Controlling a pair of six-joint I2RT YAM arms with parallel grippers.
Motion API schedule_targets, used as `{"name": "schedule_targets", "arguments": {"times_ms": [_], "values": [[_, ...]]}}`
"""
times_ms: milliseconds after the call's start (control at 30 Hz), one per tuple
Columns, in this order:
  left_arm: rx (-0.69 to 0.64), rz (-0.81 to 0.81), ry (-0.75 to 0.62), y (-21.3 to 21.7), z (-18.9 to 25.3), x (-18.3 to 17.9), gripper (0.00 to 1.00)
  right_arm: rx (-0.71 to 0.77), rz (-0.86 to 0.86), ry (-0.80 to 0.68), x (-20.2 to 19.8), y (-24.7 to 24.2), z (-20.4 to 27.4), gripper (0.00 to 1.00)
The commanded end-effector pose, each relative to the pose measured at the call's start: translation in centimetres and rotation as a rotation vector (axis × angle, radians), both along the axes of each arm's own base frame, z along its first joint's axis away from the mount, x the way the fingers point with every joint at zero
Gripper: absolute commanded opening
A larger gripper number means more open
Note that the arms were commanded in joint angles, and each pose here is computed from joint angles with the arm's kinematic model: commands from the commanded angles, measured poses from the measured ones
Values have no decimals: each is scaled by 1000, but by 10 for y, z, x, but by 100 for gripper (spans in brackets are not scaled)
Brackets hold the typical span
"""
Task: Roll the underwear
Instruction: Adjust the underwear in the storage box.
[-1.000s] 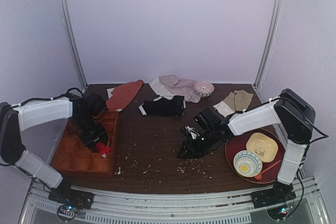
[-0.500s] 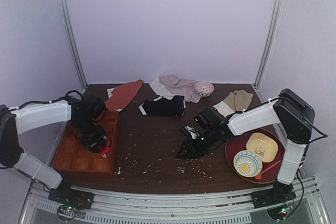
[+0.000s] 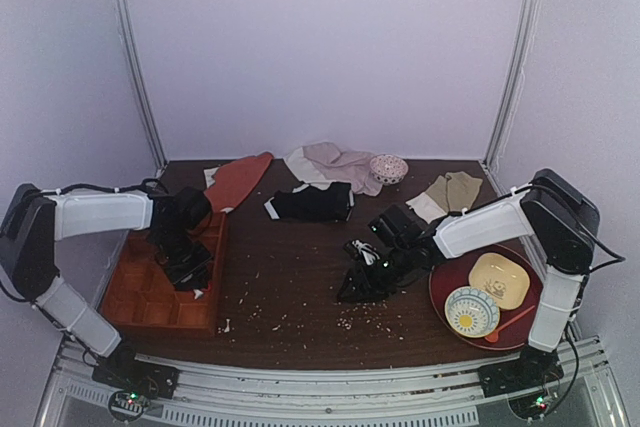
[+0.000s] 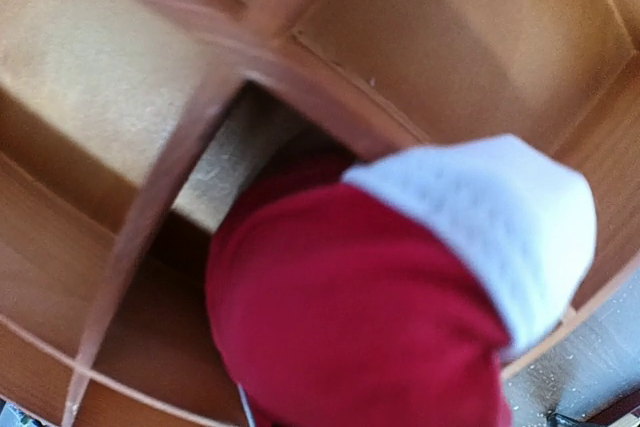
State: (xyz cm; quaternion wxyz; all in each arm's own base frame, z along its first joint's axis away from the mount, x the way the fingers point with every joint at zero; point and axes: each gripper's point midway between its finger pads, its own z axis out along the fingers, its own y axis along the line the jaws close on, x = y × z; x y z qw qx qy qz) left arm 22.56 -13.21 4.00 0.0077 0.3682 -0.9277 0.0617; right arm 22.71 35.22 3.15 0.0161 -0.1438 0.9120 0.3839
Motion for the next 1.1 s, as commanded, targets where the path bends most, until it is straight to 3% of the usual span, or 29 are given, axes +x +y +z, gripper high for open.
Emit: {"name": "schedule_targets", "arguments": {"times_ms": [0, 200, 433, 667, 767, 900, 1067], "values": [[-10, -7, 13, -8, -34, 5, 8, -74, -23, 36, -4, -13, -17, 43], [-23, -28, -47, -9, -2, 12, 17, -82, -24, 17, -1, -14, -9, 43], [-20, -73, -195, -3, 63, 23, 39, -101, -34, -40, 9, -14, 9, 44], [56, -146, -375, 14, 108, 38, 55, -127, -84, -155, 27, -21, 36, 45], [91, -163, -377, 23, 107, 40, 54, -129, -101, -188, 33, -21, 48, 46], [67, -179, -349, 22, 87, 45, 38, -138, -107, -188, 37, -20, 53, 46], [102, -214, -296, 26, 59, 47, 37, -139, -120, -176, 37, -20, 53, 46]]}}
